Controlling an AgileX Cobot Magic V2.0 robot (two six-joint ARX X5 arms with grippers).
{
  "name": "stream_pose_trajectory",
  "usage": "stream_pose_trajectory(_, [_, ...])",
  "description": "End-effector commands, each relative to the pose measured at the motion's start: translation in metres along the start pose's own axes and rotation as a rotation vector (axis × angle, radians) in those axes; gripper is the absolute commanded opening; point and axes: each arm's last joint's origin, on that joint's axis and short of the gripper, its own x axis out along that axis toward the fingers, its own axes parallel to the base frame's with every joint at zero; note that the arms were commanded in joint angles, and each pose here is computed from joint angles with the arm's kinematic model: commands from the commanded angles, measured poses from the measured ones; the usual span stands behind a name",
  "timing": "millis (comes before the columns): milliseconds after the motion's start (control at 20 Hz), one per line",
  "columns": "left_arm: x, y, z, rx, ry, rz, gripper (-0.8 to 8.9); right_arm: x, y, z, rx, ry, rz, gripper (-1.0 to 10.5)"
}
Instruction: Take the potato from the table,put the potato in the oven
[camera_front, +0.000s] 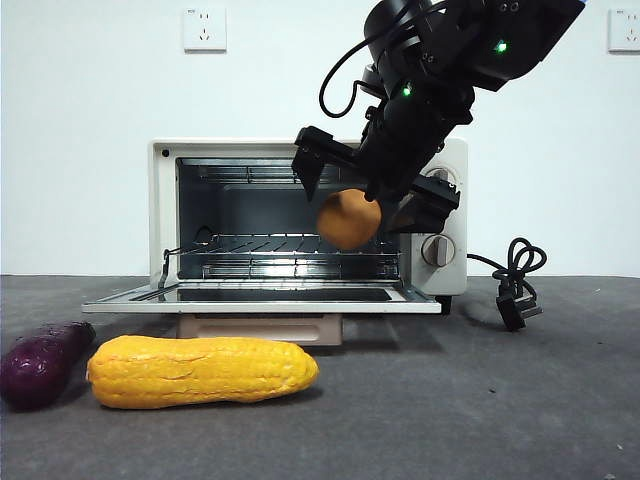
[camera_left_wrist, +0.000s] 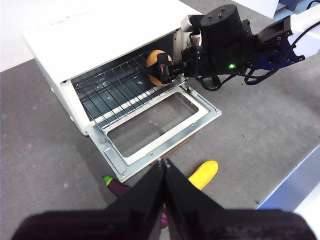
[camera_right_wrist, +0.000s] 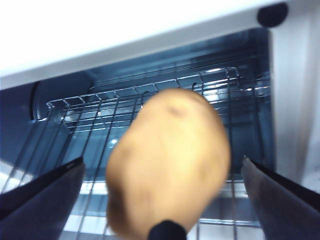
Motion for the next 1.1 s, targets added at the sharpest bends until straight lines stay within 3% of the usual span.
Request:
stream_pose_trajectory(50, [0.001, 0.000, -0.001, 0.006, 0.008, -0.002, -0.08, -0.007, 0.003, 0.006, 0.009, -0.002, 0.018, 5.5])
stream_pose_trajectory(400, [0.015, 0.003, 0.008, 0.034, -0.009, 0.002, -0.08, -0.064, 0.006, 0.036, -0.028, 0.088, -0.025, 5.4])
stream_pose_trajectory(650, [0.061, 0.011, 0.008, 0.022, 0.025, 0.007, -0.08, -0.129, 0.006, 0.049, -0.126, 0.289, 0.098, 5.4])
stream_pose_trajectory(900, [0.115, 0.027, -0.017, -0.044, 0.077, 0.040, -0.08, -0.182, 0.000, 0.059, -0.226, 0.348, 0.128, 5.4])
stream_pose_trajectory(1100, [0.156, 0.052, -0.042, -0.154, 0.078, 0.016, -0.08, -0.227, -0.009, 0.061, -0.286, 0.389, 0.128, 5.4])
